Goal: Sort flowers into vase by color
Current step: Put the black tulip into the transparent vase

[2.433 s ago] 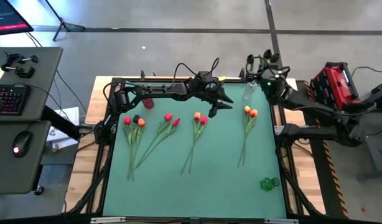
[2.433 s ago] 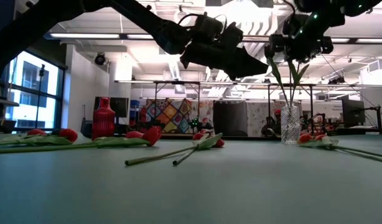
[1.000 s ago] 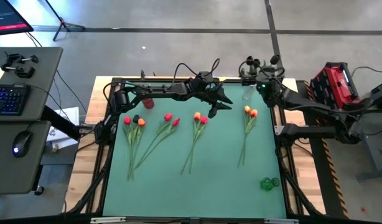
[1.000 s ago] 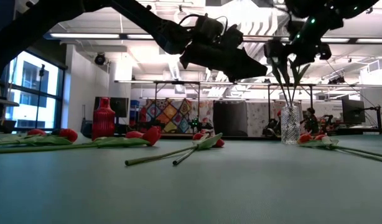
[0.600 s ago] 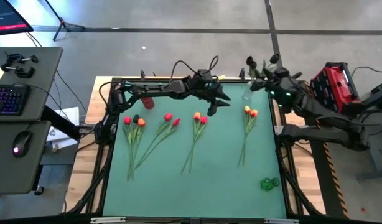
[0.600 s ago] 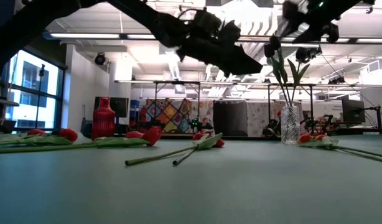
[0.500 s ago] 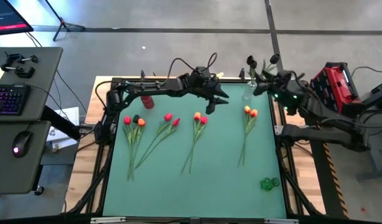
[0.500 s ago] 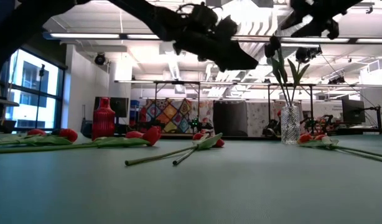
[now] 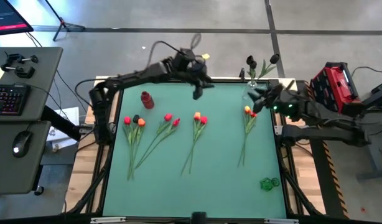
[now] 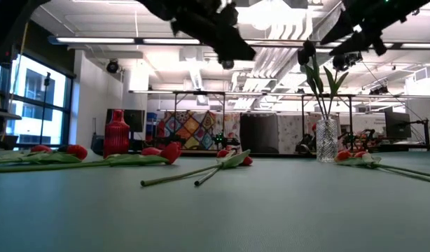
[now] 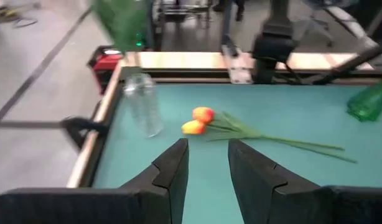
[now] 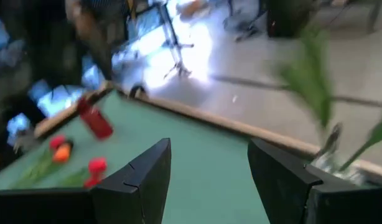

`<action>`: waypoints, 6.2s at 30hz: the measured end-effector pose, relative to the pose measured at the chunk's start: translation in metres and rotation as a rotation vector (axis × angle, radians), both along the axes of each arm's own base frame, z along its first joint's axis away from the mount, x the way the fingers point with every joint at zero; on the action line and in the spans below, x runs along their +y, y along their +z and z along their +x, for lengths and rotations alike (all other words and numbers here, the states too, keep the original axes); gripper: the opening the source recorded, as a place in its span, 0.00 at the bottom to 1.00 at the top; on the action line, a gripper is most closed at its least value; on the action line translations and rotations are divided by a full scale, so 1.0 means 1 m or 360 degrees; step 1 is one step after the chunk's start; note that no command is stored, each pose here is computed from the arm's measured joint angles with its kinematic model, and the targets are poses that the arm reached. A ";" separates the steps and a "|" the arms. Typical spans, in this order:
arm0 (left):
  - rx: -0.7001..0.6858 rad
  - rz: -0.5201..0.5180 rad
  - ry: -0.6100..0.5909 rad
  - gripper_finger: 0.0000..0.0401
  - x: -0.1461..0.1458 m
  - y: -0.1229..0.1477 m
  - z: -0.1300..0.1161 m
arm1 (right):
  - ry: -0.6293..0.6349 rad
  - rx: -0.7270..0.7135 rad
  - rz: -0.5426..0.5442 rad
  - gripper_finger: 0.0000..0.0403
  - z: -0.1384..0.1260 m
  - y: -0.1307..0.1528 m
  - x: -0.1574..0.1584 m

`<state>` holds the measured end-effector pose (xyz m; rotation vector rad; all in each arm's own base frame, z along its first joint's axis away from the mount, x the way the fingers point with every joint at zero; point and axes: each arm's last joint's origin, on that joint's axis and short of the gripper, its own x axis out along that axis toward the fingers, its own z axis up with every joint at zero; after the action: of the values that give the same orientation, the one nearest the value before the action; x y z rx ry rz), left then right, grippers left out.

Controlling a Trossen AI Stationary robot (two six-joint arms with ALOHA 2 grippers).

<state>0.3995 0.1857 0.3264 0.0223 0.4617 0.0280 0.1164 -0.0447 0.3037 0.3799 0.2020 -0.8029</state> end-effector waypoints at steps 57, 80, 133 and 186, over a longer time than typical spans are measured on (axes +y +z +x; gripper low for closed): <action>0.1500 -0.0829 0.1832 0.42 -0.129 -0.165 -0.234 | 0.0489 0.0020 -0.0179 0.50 0.026 -0.126 0.031; 0.1486 -0.0836 0.1716 0.15 -0.112 -0.180 -0.243 | 0.0482 0.0023 -0.0177 0.50 0.026 -0.126 0.031; -0.0777 -0.0278 -0.0093 0.00 -0.150 -0.039 -0.061 | 0.0922 -0.0371 -0.0342 0.47 0.138 -0.040 0.048; -0.0839 -0.0065 -0.0150 0.00 -0.151 -0.038 -0.059 | 0.1144 -0.0339 -0.0509 0.15 0.164 -0.033 0.034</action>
<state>0.3407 0.0352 0.2883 -0.0040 -0.0660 -0.0672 0.2799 -0.0106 0.2709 0.0697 0.0009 -0.0766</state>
